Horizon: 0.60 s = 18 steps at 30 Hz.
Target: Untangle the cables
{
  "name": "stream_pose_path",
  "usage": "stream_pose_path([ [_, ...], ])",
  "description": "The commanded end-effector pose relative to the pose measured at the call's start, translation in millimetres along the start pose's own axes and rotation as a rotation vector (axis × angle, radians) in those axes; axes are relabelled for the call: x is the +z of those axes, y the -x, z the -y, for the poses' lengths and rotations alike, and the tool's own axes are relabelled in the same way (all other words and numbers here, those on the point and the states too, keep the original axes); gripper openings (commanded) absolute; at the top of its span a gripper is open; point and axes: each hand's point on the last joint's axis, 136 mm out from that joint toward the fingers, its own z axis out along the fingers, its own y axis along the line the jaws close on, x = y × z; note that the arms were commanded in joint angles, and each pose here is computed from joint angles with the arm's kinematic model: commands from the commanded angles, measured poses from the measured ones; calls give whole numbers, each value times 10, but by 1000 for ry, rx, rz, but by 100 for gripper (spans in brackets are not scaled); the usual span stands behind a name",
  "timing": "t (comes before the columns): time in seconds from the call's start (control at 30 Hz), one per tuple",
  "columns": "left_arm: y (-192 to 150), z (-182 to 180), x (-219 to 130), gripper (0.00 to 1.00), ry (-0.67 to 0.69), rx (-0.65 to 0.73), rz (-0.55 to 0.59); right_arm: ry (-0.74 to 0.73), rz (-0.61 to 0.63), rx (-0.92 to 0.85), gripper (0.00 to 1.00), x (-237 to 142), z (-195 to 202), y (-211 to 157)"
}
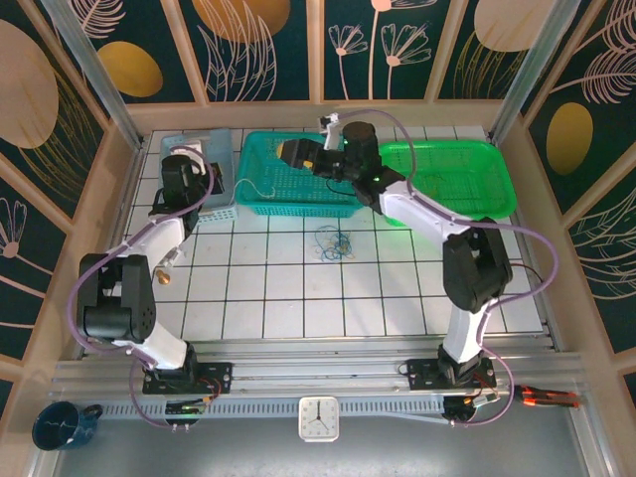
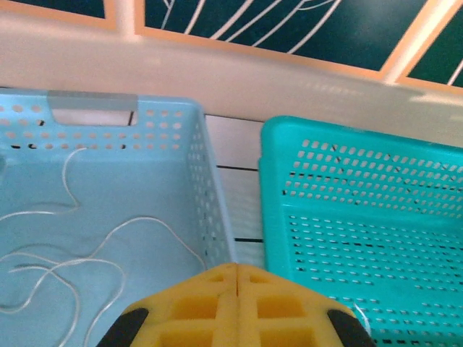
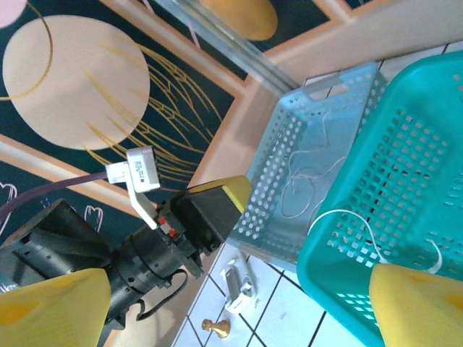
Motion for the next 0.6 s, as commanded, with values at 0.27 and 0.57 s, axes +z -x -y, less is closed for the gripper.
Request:
stream_pose_path([
  [0.27, -85, 301, 150, 48, -174, -3, -110, -58, -12, -19, 91, 82, 309, 24],
  [0.57, -258, 499, 457, 56, -173, 35, -203, 32, -29, 59, 89, 137, 190, 27],
])
